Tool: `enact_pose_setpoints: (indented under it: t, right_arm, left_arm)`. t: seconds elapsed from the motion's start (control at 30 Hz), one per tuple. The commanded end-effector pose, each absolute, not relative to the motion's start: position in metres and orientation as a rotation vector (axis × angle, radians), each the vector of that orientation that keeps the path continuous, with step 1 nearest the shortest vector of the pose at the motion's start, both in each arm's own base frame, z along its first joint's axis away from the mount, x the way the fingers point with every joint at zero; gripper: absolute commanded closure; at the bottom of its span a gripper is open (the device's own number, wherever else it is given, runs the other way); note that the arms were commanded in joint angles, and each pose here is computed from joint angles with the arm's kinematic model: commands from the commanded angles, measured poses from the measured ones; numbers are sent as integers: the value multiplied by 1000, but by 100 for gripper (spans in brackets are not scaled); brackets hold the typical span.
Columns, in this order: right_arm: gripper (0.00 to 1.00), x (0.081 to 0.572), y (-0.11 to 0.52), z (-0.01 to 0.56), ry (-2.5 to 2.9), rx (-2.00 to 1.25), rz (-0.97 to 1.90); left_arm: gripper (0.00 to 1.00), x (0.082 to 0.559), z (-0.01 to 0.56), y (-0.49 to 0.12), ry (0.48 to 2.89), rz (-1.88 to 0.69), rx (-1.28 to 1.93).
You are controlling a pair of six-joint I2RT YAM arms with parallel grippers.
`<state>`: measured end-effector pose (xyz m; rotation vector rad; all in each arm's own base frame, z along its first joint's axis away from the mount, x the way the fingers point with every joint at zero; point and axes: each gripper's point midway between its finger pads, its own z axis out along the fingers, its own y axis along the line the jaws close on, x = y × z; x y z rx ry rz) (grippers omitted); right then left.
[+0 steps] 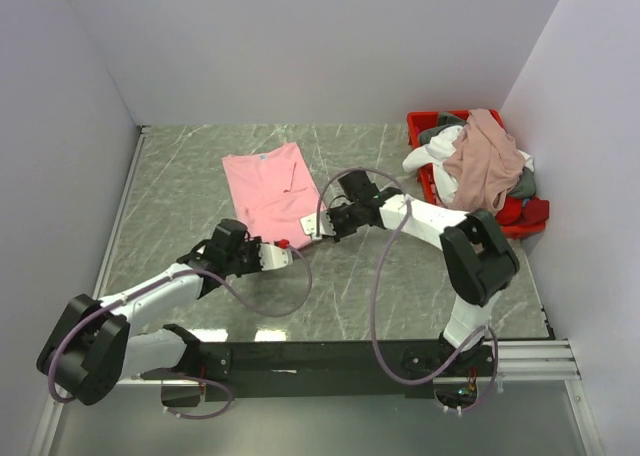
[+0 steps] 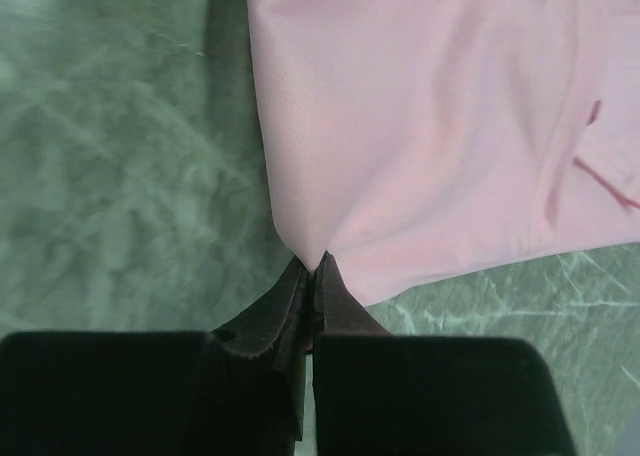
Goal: Fold and stack the t-shirts
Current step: Fold the tshirt
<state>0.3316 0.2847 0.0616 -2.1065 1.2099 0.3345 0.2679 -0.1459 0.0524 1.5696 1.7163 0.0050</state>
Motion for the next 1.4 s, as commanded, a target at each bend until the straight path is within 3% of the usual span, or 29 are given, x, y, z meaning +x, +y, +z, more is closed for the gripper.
enact_pose_setpoints:
  t: [0.0,0.33,0.5,0.67,1.0,1.37]
  right_arm:
    - [100,302,275,81,1200,-2081,417]
    - [100,213,218,59,1308,-2162,555]
    - [100,216,219,74,1330,-2117,546]
    - [100,272,242,98,1454,-1995,507]
    - [100,411,271,133,1707,-1649,373]
    - [100,511,273,142,1816,-1243,254]
  left_arm:
    - [100,239,44,-168,1695,-129,1669]
    - [100,172,54,-202,1675,-339,1769]
    - [100,175,70,-199,1652,-316,1717]
    - [100,225,84,-197,1620,-251,1669]
    - [100,366,118,-167,1608,-99,1492]
    - [100,474,129,-159,1536,30,1305]
